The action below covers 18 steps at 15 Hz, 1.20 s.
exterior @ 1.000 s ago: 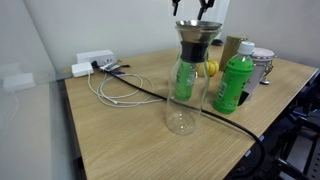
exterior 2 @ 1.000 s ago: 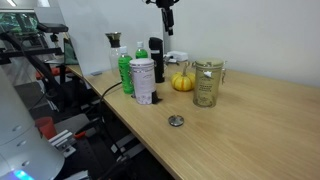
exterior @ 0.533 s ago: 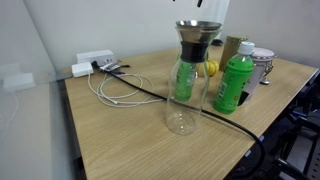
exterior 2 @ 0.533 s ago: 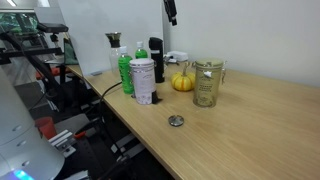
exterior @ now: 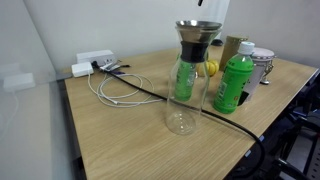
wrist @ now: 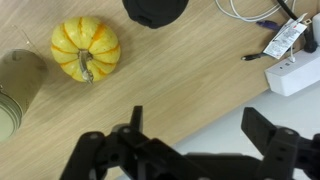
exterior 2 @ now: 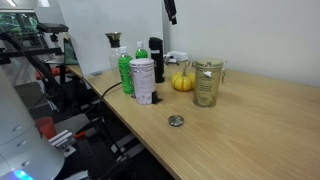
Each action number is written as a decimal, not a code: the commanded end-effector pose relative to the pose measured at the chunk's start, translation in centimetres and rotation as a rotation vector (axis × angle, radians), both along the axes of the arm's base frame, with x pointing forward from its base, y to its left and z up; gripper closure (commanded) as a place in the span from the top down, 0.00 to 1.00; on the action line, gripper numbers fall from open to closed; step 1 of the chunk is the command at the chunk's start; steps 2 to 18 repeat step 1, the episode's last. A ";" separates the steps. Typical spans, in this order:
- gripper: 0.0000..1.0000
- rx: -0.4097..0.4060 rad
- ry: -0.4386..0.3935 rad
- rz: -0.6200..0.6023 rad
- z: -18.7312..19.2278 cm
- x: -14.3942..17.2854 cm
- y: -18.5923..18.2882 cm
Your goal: Put the black object in the center of the table
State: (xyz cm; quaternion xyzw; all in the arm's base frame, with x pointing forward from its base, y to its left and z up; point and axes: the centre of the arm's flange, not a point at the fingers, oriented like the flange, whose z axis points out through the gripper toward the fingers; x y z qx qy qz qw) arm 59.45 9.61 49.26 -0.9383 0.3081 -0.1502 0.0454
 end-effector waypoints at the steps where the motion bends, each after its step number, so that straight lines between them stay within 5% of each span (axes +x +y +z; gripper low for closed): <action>1: 1.00 0.000 0.000 0.000 0.0 0.0 0.0; 18: 1.00 0.000 0.000 0.000 0.0 0.0 0.0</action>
